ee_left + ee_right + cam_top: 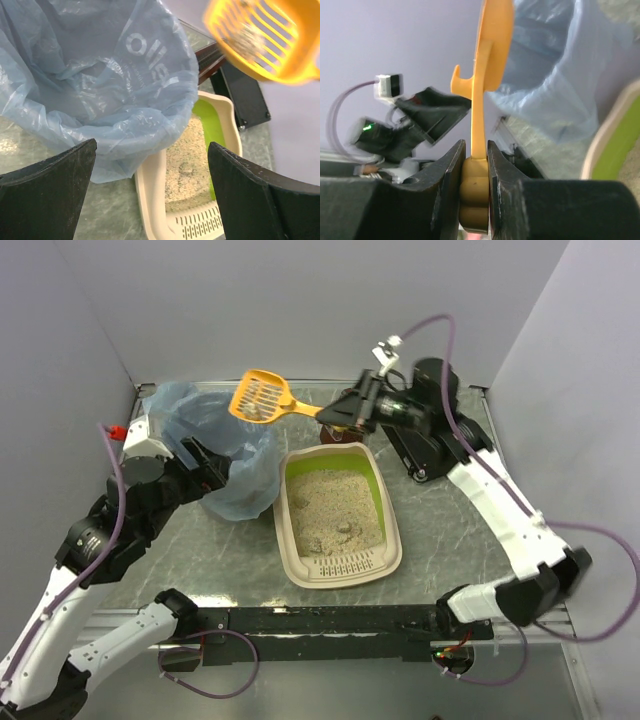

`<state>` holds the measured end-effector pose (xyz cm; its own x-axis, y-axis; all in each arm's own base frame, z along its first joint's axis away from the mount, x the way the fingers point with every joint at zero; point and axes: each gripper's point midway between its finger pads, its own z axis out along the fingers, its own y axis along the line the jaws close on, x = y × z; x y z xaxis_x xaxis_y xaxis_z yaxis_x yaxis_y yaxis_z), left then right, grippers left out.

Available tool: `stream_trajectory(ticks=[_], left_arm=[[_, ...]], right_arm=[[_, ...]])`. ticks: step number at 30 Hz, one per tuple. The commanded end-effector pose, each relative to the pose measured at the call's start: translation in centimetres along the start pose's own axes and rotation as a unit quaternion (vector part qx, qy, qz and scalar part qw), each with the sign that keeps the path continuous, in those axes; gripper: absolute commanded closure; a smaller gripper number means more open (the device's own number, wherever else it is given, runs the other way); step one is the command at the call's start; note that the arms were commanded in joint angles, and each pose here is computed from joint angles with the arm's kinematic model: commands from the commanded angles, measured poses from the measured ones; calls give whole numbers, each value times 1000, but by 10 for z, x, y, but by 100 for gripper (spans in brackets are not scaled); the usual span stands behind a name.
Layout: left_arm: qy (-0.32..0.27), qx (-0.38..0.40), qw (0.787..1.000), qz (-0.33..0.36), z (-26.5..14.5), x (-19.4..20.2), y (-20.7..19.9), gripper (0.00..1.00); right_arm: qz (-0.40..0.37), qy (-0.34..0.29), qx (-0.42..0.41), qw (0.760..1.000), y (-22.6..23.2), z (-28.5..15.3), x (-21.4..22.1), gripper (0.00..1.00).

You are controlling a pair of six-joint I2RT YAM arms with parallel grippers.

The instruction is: Clean the litter box

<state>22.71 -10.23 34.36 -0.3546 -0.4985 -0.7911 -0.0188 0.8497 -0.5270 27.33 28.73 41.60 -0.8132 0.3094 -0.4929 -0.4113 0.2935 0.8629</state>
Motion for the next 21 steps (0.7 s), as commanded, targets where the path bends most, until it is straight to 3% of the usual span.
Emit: stream_trajectory(ticks=[1, 3, 5, 6, 7, 12, 16, 19, 21], left_arm=[[12, 33, 999, -11, -5, 5, -10, 3], [27, 50, 998, -13, -7, 14, -13, 3], [33, 74, 997, -11, -11, 17, -18, 3], [42, 78, 996, -9, -9, 25, -17, 3], [46, 85, 995, -10, -10, 29, -18, 3], [107, 86, 990, -17, -6, 65, -11, 3], [119, 112, 986, -28, -4, 81, -13, 3], [127, 111, 985, -38, -1, 89, -10, 3], [136, 115, 983, -42, 2, 99, -9, 3]], right_arm=[[-110, 17, 81, 990, -10, 33, -2, 100], [-131, 42, 128, 982, -33, 51, 7, 100], [-213, 31, 143, 966, -28, 59, -5, 100], [-226, 53, 173, 957, -44, 67, 3, 100], [-285, 57, 158, 944, -24, 73, 6, 100], [-429, 36, 194, 882, -15, 88, -5, 100], [-478, 45, 168, 861, -6, 96, 8, 100], [-525, 35, 203, 826, -4, 101, 8, 100], [-530, 31, 205, 822, -2, 106, 7, 100]])
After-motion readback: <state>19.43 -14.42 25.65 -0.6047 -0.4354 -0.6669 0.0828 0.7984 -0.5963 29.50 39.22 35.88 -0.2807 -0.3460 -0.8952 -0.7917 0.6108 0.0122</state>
